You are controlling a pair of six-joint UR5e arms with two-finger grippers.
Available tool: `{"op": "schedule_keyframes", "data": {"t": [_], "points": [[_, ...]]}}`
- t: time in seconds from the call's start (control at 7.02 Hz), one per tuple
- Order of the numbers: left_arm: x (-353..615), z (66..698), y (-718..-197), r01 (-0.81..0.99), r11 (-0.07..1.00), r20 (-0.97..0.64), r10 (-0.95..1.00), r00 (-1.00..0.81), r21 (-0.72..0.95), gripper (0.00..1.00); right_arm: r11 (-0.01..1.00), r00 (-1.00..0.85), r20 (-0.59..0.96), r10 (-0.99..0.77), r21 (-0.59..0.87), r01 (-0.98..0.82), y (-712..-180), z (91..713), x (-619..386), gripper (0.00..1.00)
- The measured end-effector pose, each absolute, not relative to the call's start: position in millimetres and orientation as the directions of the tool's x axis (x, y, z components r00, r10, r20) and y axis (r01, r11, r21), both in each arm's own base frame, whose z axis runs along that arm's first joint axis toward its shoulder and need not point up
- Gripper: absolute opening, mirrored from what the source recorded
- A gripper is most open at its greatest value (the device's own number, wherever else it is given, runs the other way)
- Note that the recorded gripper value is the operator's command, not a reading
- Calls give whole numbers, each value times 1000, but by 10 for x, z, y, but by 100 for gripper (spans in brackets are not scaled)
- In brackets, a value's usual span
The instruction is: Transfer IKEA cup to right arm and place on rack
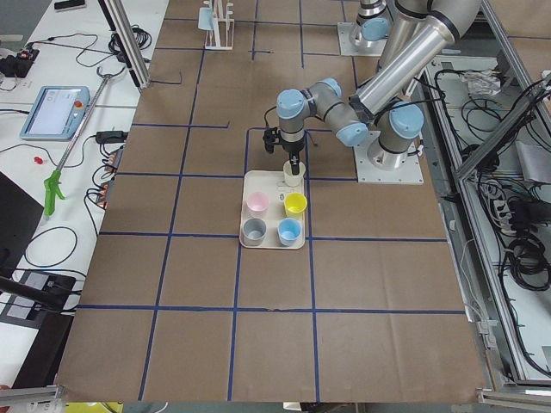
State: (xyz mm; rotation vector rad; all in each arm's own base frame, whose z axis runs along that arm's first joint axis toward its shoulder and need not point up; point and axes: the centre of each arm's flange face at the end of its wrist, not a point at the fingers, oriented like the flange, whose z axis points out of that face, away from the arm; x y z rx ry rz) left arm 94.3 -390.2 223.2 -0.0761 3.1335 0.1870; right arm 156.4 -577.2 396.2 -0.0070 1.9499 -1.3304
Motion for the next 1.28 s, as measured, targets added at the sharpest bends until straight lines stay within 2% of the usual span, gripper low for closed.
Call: {"op": "schedule_keyframes", "data": {"t": [0.43,0.71,1.0,1.28], "points": [[1029,2378,-3962,-46,993,-50,-41,-998,111,0,593,-601,-755,-261,-617,518,-5769,3887,1762,100],[1147,2708,-4088,-36,992,-112,-23,-993,119,0,668,-397,-917,-40,-320,672,-5713,3810,1953,100],[1057,3272,-4407,3,996,-84,11,-996,92,0,651,-234,-956,177,-64,756,-5570,3565,2100,100],[910,3931,-4839,63,998,-53,63,-997,9,0,632,-193,-942,275,26,774,-5400,3347,2236,100]]}}
